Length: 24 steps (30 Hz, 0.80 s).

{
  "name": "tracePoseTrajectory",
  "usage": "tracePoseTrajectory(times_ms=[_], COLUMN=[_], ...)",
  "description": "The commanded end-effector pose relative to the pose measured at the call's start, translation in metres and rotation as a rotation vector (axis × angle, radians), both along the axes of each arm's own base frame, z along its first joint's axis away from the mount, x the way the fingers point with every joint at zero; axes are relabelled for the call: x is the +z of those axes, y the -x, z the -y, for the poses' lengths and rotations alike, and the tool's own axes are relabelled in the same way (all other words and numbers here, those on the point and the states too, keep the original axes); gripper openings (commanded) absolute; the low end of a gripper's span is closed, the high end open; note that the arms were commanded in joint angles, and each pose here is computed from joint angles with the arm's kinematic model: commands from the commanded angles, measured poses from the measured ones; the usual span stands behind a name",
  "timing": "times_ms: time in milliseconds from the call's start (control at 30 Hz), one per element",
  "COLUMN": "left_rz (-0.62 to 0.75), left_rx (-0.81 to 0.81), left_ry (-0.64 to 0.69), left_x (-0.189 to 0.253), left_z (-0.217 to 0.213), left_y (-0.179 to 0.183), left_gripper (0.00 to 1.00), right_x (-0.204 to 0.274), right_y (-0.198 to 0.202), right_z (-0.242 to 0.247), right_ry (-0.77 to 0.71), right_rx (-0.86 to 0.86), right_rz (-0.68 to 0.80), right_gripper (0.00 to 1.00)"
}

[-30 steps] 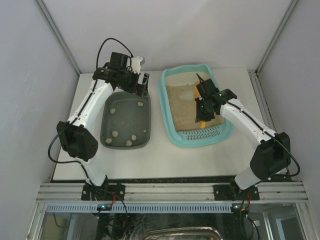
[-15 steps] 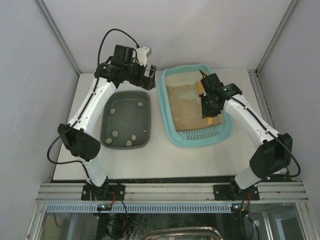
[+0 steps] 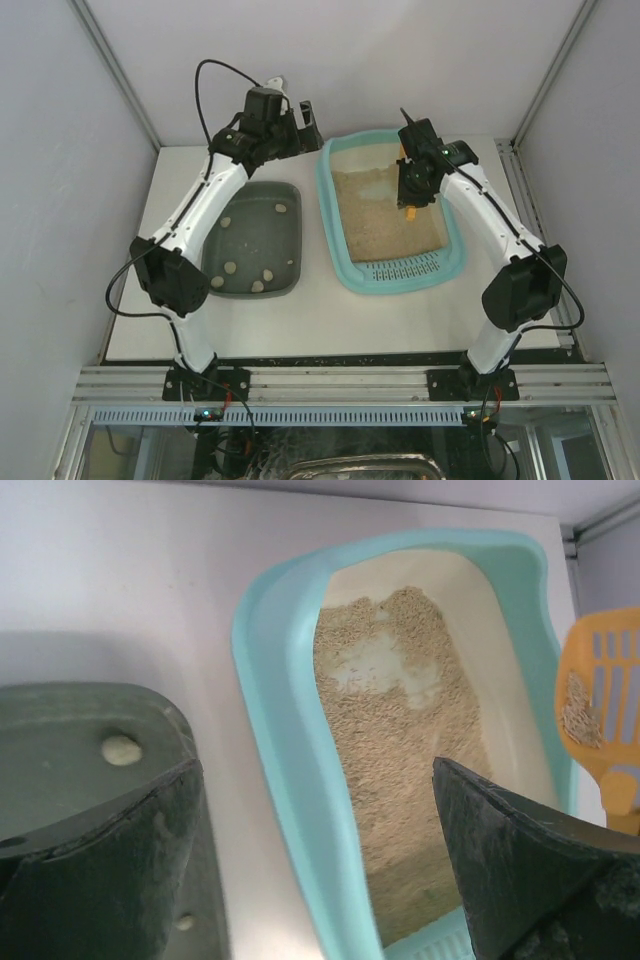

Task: Clean the litter box

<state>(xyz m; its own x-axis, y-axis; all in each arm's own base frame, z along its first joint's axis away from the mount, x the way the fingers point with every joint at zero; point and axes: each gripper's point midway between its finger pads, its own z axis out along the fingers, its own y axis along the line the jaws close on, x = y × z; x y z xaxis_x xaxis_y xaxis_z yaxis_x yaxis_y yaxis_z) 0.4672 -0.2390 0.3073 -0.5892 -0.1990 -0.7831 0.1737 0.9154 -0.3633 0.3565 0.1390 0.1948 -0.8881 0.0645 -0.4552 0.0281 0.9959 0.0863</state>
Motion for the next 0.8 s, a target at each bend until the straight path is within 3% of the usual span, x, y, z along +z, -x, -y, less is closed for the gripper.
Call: tracePoseTrajectory(times_ms=[0,200,367,533,767], left_rz=[-0.041,-0.031,-0.113,-0.24,-0.266], left_rx=[0.131,0.137,0.203,0.28,0.237], left_ry=[0.177,0.145,0.029,0.068,0.138], left_x=[-0.009,-0.02,-0.075,-0.131,-0.131], left_z=[0.033,0.07,0.046,0.024,0.022], left_y=[-0.009,-0.015,-0.022,-0.033,-0.031], left_gripper=[1.0,1.0,1.0,1.0,1.0], right_x=[0.035,0.042,0.028,0.003,-0.015], right_y=[-0.011,-0.015,-0.008,0.005,0.017], right_z=[-0.006,0.005,-0.012,-0.003,0.019], right_ry=[-0.06,-0.227,-0.256,0.101,0.464], right_rx=[-0.017,-0.084,0.004,0.041,0.039], right_rz=[0.081,0.077,0.038,-0.127,-0.219], right_gripper=[0.0,0.0,0.0,0.0,0.0])
